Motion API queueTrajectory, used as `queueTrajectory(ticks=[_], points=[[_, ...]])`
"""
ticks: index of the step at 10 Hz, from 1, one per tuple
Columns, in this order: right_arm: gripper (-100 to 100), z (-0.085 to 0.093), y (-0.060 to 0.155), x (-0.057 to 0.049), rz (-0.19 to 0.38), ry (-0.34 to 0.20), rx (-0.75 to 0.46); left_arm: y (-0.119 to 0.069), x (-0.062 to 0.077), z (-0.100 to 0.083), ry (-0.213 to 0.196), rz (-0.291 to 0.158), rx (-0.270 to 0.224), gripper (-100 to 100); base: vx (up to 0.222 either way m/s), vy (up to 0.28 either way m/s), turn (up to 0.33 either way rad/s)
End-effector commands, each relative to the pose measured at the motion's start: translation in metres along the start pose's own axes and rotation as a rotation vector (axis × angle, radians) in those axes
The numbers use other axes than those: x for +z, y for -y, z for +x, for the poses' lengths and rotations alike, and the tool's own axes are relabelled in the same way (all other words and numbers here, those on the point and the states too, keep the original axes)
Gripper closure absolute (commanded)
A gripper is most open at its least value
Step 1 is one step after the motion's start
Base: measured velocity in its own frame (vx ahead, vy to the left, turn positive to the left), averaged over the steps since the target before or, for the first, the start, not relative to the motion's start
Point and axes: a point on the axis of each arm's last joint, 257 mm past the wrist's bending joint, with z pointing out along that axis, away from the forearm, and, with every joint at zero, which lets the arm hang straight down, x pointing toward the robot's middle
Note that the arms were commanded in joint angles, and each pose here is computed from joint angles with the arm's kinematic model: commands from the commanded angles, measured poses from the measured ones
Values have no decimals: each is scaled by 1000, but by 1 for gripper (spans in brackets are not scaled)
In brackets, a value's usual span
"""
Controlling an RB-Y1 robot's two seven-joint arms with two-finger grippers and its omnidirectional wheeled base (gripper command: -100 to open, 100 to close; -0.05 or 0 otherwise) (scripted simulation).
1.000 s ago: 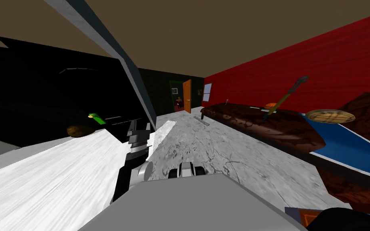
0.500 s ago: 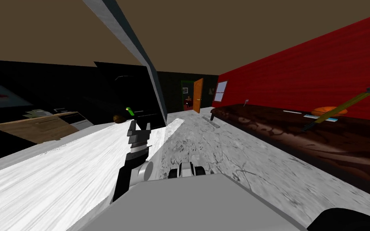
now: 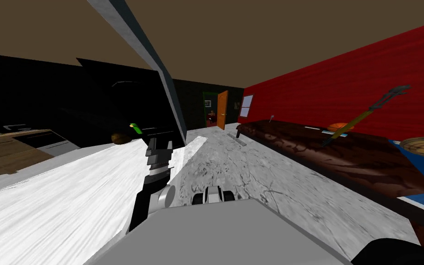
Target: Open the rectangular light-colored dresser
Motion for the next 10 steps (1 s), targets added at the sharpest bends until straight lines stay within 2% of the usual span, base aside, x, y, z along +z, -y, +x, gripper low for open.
queueTrajectory(ticks=[1,2,3,4,5,7,8,10], points=[[100,-21,-6,-2,-10,50,-31,0,0,0,0,0,0,0,105,-51,-229],[100,-40,-5,-4,-8,95,-59,0,0,0,0,0,0,0,97,-88,-352],[100,-40,-5,-4,-8,95,-59,0,0,0,0,0,0,0,75,-53,-194],[100,-59,-4,-6,-5,140,-87,0,0,0,0,0,0,0,85,-47,-399],[100,-59,-4,-6,-5,140,-87,0,0,0,0,0,0,0,89,-27,-147],[100,-94,-3,-13,3,224,-145,0,0,0,0,0,0,0,144,-39,-315],[100,-96,-2,-14,4,229,-144,0,0,0,0,0,0,0,140,-39,-293],[100,-133,0,-24,19,315,-203,0,0,0,0,0,0,0,156,-37,-413]])
